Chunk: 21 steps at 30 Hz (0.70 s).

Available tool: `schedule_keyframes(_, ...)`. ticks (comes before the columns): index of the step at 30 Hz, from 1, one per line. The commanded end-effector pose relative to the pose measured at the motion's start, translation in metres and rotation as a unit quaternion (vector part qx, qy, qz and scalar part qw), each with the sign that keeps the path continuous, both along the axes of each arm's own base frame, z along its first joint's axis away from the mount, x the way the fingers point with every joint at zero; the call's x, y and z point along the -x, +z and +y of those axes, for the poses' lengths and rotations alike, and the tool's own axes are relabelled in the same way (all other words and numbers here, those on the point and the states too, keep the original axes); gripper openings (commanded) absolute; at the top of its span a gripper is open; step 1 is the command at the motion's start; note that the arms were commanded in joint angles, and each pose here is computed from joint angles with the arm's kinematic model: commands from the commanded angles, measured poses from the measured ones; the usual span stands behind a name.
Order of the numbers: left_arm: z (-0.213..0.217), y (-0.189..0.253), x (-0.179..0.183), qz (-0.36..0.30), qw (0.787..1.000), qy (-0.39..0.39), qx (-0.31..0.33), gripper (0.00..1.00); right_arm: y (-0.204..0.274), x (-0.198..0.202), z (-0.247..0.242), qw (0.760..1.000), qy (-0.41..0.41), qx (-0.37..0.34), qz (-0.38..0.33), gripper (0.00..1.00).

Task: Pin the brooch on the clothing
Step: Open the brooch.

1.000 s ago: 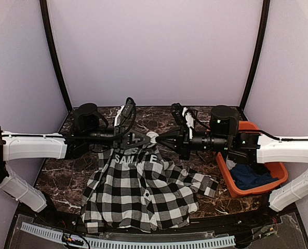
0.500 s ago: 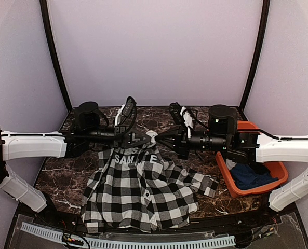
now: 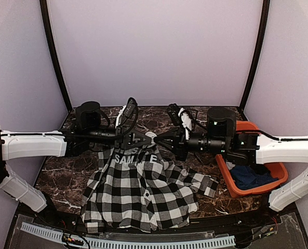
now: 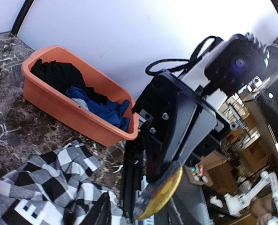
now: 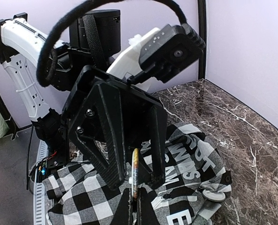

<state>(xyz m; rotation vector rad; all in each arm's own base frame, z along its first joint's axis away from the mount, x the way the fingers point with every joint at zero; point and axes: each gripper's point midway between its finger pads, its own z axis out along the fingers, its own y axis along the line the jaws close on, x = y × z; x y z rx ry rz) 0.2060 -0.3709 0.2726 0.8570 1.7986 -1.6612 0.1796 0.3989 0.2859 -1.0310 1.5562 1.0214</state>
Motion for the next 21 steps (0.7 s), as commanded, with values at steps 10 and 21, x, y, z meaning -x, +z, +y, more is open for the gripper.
schedule_keyframes(10, 0.046, 0.031, 0.007, -0.064, 0.995, 0.074, -0.008, 0.66, 0.024, -0.02, -0.022, 0.996, -0.09, -0.006, -0.011, 0.0)
schedule_keyframes(21, 0.078, -0.025, -0.029, -0.094, 0.964, 0.139, -0.207, 0.99, -0.003, -0.044, -0.037, 0.984, -0.136, 0.055, 0.102, 0.0)
